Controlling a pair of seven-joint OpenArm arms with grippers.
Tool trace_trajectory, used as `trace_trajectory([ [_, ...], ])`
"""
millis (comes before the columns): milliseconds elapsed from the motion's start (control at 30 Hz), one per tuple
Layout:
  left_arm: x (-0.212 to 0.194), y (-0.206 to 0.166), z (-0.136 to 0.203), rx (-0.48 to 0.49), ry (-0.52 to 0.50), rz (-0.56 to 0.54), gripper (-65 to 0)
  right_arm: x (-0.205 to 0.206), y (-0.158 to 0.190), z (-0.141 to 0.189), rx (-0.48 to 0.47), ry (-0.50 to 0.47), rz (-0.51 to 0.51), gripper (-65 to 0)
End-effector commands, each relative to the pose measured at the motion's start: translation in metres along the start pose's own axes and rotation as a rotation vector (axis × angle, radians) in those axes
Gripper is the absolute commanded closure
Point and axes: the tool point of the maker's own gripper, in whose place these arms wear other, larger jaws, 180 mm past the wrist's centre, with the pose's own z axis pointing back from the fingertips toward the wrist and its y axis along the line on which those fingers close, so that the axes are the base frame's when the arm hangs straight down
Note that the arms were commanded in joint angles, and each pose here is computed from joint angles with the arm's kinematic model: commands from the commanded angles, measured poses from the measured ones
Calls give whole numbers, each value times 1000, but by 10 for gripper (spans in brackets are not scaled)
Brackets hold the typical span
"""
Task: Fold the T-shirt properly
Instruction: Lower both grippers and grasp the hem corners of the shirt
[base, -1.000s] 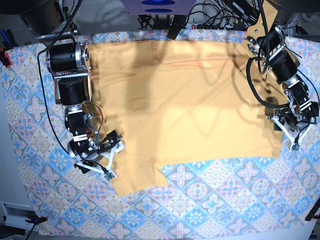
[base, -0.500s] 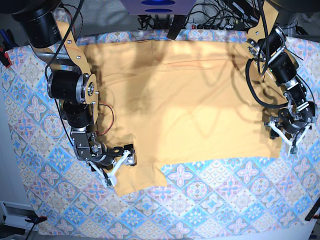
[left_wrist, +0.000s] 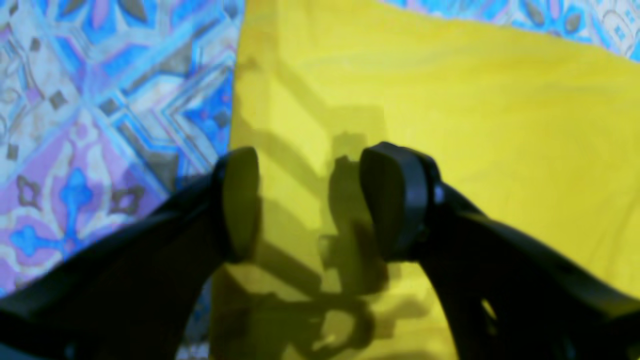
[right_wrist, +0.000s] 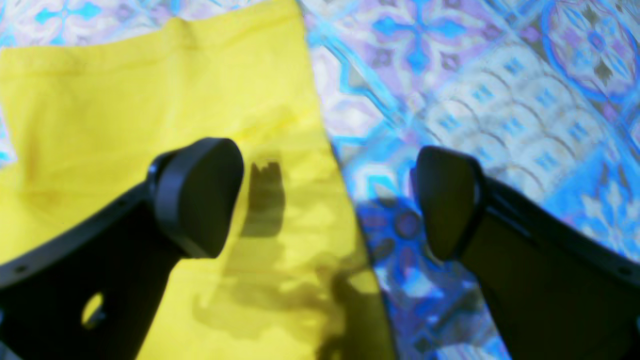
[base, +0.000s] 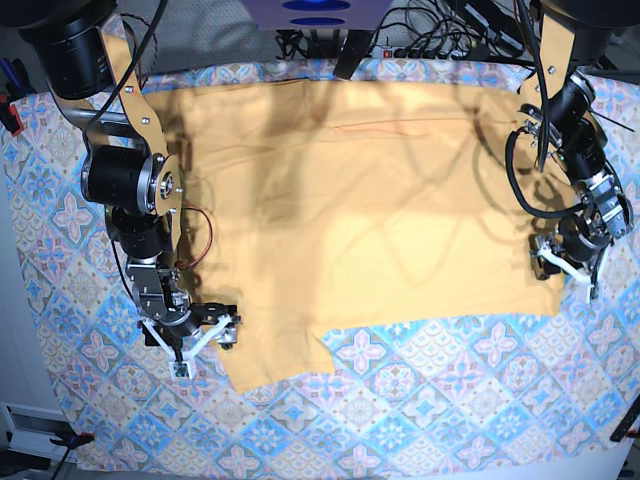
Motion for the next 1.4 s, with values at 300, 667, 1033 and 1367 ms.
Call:
trace_trajectory([
  [300, 57, 45, 23, 69, -235, 31, -359, 3, 5, -1, 18, -28, -13, -551],
  [667, 56, 38, 5, 22, -339, 201, -389, -19, 2, 0, 14, 11, -12, -550],
  [1033, 60, 64, 10, 149, -388, 226, -417, -47, -11, 5, -7, 54, -13, -550],
  [1367, 16, 59, 0, 157, -254, 235, -417, -65, -11, 6, -6, 134, -14, -550],
])
